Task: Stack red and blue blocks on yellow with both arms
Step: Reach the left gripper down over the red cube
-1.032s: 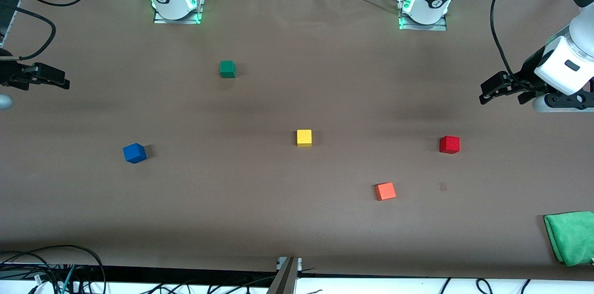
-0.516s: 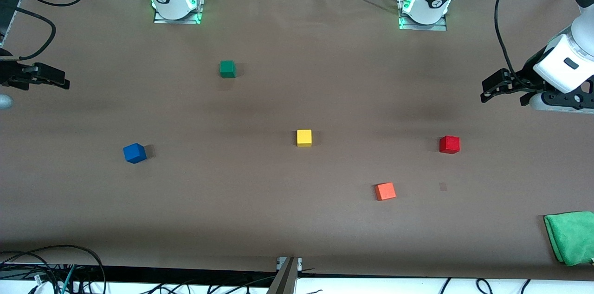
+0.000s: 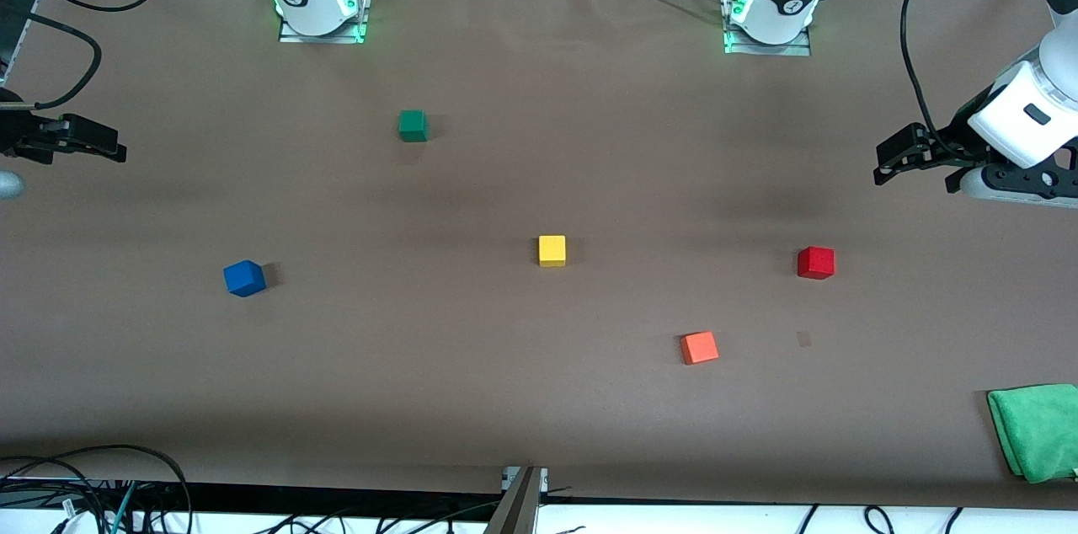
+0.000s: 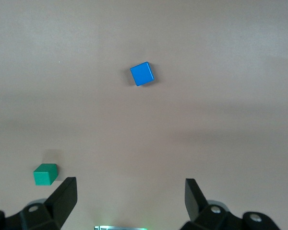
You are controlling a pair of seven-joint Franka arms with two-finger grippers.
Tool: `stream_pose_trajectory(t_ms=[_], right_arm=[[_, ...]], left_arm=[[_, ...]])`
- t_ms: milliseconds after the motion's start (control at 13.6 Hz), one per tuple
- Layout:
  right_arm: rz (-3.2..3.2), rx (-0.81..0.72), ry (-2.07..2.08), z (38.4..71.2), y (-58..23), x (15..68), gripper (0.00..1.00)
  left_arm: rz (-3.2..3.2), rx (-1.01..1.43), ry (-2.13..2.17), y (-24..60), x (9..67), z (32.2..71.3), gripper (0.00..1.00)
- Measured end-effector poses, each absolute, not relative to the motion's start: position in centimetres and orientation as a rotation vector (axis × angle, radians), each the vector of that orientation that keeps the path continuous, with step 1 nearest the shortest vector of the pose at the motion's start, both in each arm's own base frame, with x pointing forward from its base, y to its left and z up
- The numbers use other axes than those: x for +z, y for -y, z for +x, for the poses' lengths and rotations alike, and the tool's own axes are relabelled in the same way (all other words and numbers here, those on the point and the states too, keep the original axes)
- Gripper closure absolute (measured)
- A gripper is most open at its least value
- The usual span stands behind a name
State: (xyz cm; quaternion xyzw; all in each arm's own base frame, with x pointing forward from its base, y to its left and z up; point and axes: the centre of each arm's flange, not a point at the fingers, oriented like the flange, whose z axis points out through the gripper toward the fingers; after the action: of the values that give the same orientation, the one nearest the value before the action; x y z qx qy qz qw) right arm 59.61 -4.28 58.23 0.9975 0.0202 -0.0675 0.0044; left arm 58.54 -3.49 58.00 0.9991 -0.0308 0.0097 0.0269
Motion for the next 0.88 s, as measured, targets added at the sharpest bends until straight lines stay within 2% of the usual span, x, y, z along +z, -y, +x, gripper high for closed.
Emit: stream_pose_trajectory(t_ms=[369,885], right_arm=[[3.125,-0.211,-0.063,59.6,4.3,58.2,0.00],[3.125,-0.211,-0.063,59.6,4.3,58.2,0.00]], left_arm=[[3.087,-0.123,0.098,3.2,54.5,59.0,0.00],[3.062,-0.291,0.201,-1.7,43.8,62.7,0.00]])
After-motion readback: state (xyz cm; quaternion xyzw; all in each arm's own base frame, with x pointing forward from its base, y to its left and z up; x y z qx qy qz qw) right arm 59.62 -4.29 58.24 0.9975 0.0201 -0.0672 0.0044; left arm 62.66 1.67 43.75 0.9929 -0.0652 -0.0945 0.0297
